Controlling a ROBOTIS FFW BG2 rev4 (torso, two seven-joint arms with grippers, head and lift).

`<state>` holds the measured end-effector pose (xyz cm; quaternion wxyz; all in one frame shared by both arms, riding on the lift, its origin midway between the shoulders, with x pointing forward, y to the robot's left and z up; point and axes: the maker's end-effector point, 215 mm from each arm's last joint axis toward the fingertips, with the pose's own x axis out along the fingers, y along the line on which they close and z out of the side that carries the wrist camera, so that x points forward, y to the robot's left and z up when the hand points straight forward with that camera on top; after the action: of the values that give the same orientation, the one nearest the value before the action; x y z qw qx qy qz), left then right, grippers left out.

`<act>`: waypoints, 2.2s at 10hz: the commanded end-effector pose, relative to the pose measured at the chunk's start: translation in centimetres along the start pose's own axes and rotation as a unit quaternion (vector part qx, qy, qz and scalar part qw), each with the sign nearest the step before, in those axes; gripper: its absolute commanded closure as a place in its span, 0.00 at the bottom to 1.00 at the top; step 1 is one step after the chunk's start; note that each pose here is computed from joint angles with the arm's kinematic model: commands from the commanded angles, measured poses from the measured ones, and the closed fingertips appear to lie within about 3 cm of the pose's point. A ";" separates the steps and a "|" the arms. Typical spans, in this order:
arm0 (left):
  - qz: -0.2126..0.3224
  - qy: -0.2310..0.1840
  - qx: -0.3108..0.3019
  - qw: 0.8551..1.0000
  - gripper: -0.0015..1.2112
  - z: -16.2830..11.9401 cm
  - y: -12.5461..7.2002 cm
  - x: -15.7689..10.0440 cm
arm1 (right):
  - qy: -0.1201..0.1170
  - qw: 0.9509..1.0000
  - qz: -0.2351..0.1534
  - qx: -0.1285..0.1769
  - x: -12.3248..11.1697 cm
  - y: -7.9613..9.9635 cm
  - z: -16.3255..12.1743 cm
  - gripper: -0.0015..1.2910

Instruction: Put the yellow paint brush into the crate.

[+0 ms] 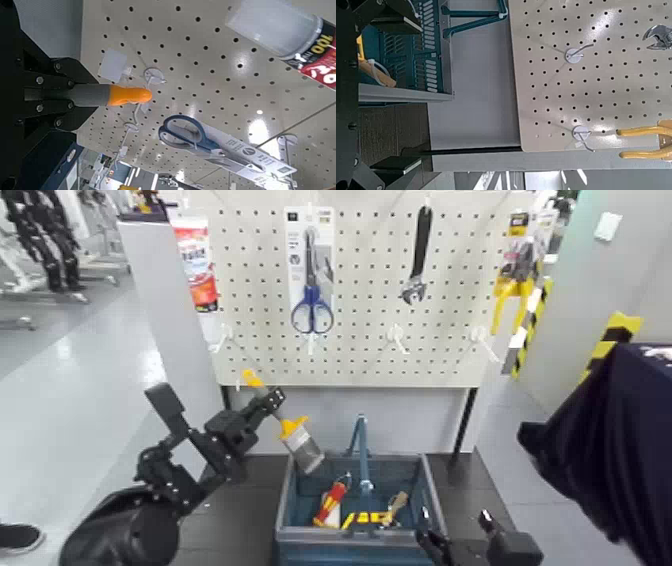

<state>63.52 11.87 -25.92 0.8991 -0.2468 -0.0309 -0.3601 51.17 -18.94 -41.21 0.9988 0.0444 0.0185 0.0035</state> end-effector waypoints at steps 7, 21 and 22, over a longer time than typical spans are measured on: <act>0.018 0.093 -0.090 0.991 0.99 -11.8 -0.7 0.3 | 0.001 1.000 0.003 0.004 0.0 0.4 -0.2 0.11; 0.095 0.074 -0.055 0.991 0.08 -9.0 0.9 0.7 | 0.002 1.000 0.000 0.006 -0.1 0.1 -0.3 0.11; 0.106 0.066 -0.030 0.992 0.08 -7.7 1.2 0.5 | 0.002 1.000 -0.001 0.006 -0.2 0.0 -0.4 0.11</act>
<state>63.78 8.38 -33.83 0.9207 -0.2615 0.0755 -0.2795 50.99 -18.84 -41.54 0.9985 0.0502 0.0208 0.0031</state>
